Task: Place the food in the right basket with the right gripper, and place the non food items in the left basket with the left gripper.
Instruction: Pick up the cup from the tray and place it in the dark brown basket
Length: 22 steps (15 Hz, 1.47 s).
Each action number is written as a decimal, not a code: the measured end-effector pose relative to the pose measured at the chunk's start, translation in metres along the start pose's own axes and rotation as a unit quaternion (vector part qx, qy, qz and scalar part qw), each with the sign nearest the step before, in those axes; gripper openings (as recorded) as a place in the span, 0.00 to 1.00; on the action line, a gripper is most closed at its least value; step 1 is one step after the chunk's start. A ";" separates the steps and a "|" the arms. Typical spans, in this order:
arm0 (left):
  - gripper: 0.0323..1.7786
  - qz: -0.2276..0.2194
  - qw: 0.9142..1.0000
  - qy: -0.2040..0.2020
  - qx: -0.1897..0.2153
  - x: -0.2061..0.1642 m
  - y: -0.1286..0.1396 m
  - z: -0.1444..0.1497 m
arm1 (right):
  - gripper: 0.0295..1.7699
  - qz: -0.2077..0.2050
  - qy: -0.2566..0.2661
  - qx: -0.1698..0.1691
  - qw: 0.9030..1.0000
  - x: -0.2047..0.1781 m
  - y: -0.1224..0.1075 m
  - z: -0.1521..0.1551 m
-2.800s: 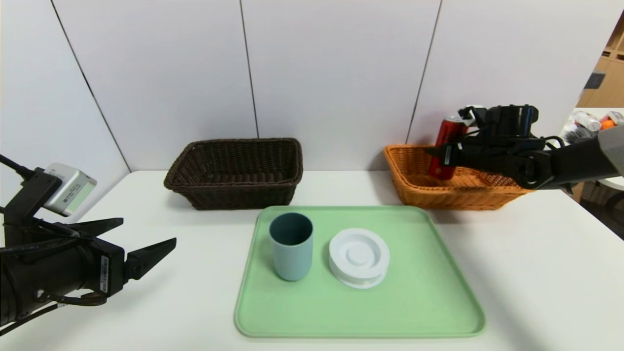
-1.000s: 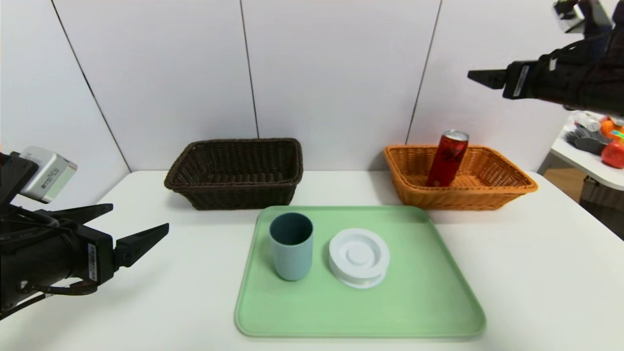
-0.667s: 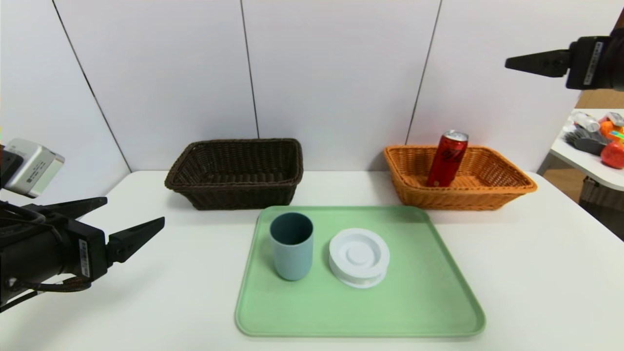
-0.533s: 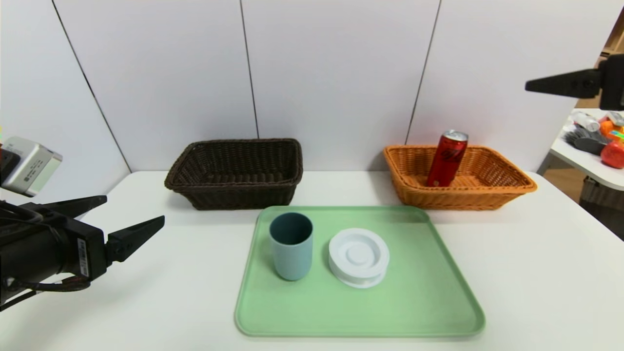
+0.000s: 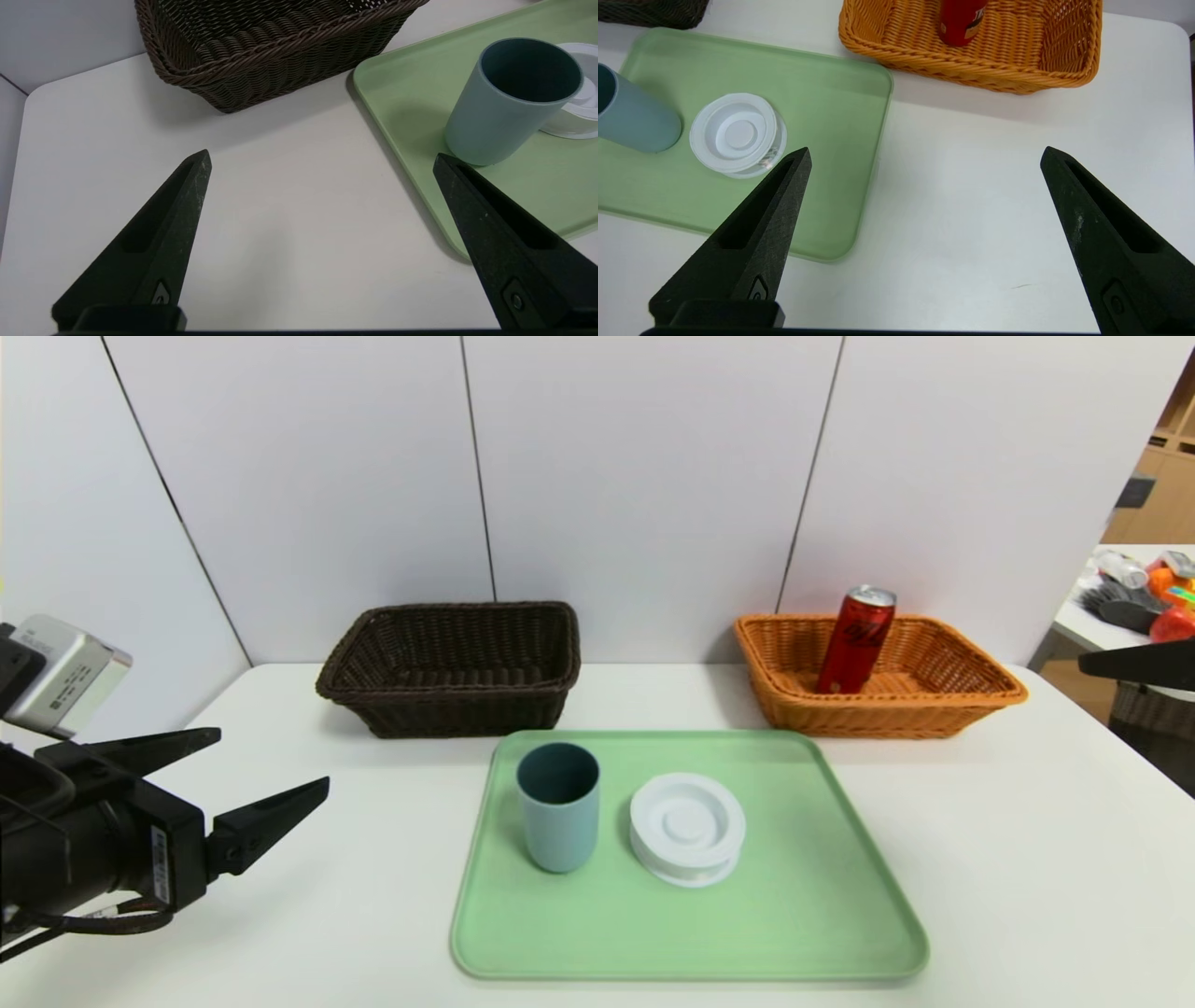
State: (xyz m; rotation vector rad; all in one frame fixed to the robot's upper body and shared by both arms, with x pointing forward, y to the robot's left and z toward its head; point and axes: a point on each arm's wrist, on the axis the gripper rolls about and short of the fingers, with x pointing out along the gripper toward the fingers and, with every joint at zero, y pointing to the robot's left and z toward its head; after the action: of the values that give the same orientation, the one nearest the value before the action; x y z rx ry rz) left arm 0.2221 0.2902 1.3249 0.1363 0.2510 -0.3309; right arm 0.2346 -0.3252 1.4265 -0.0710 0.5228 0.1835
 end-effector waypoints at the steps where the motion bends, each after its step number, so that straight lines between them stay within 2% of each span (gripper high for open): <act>1: 0.95 -0.010 1.000 -0.004 0.003 0.000 -0.003 0.002 | 0.96 0.001 0.002 0.000 1.000 -0.001 0.000 -0.002; 3: 0.95 -0.040 0.999 -0.008 0.009 0.001 -0.010 0.003 | 0.96 0.004 0.004 0.001 1.000 -0.003 0.001 -0.007; 6: 0.95 -0.109 0.994 0.004 0.017 0.002 -0.022 -0.009 | 0.96 0.006 -0.001 0.000 1.000 -0.007 0.002 -0.009; 9: 0.95 -0.147 0.989 0.007 0.028 0.012 -0.035 -0.017 | 0.96 0.007 -0.005 0.000 1.000 -0.010 0.002 -0.009; 13: 0.95 -0.170 0.985 -0.025 0.035 0.039 -0.052 -0.024 | 0.96 0.010 -0.010 0.000 1.000 -0.014 0.003 -0.012; 17: 0.95 -0.170 0.983 -0.068 0.031 0.068 -0.064 -0.031 | 0.96 0.036 -0.012 -0.005 0.999 -0.024 0.008 -0.030; 22: 0.95 -0.189 0.981 -0.031 0.029 0.091 -0.086 -0.044 | 0.96 0.040 -0.033 -0.014 0.999 -0.010 0.011 -0.057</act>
State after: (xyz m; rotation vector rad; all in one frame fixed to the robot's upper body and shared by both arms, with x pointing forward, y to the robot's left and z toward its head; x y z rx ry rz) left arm 0.2669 0.1894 1.2503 0.1349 0.2054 -0.7202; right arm 0.1960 -0.3223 1.3820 -0.0713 0.4580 0.2708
